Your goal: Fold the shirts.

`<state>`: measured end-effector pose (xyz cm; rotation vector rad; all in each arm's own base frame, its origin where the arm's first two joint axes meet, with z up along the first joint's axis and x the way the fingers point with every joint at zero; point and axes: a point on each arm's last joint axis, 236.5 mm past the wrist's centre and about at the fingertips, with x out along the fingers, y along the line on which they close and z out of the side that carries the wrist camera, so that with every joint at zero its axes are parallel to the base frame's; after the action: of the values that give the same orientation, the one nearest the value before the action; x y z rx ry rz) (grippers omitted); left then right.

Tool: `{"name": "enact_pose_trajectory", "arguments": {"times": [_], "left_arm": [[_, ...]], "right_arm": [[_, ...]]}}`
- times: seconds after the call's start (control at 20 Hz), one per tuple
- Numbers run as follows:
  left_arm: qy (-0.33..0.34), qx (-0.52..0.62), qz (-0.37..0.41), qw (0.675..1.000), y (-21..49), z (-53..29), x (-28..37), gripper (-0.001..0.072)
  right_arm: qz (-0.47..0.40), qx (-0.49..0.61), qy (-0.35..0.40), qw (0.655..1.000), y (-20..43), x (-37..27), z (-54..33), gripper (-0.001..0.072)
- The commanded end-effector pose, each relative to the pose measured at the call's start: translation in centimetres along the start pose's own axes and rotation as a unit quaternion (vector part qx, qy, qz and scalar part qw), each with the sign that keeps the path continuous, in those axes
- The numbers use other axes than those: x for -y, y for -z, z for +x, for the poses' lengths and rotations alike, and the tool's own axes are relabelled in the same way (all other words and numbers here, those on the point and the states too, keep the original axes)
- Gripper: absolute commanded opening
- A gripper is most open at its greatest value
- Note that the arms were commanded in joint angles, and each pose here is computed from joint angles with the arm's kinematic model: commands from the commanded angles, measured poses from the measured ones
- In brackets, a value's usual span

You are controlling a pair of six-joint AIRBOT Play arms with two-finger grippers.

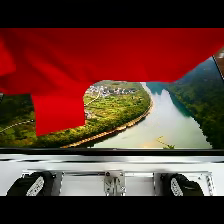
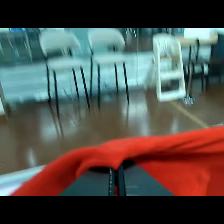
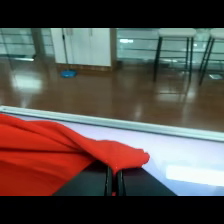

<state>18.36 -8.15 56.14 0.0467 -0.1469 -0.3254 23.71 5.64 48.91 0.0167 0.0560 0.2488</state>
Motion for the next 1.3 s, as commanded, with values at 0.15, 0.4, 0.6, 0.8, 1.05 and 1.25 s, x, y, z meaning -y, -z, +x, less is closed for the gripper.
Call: {"name": "enact_pose_trajectory", "arguments": {"times": [0.15,0.4,0.6,0.8,1.05,1.25], "left_arm": [[-0.072,-0.054,0.017,0.996,2.6,-4.5,-1.3,0.0039],[-0.069,-0.279,-0.008,0.958,17.3,-0.1,-4.9,0.0038],[-0.062,-0.408,-0.075,0.908,31.3,4.5,-7.6,0.0039],[-0.058,-0.444,-0.152,0.881,42.3,11.6,-10.0,0.0039],[-0.06,-0.414,-0.272,0.867,51.4,20.7,-11.0,0.0039],[-0.05,-0.456,-0.334,0.823,59.2,22.3,-8.6,0.004]], "right_arm": [[0.026,-0.088,0.063,0.994,4.0,1.4,-3.4,0.0057],[0.116,-0.393,0.05,0.911,18.5,4.3,1.1,0.0057],[0.17,-0.51,0.077,0.839,30.7,8.9,7.2,0.0057],[0.221,-0.515,0.104,0.822,40.6,13.1,15.6,0.0057],[0.274,-0.433,0.133,0.848,45.3,16.6,24.0,0.0057],[0.305,-0.404,0.135,0.852,48.1,16.3,27.6,0.0057]]}}
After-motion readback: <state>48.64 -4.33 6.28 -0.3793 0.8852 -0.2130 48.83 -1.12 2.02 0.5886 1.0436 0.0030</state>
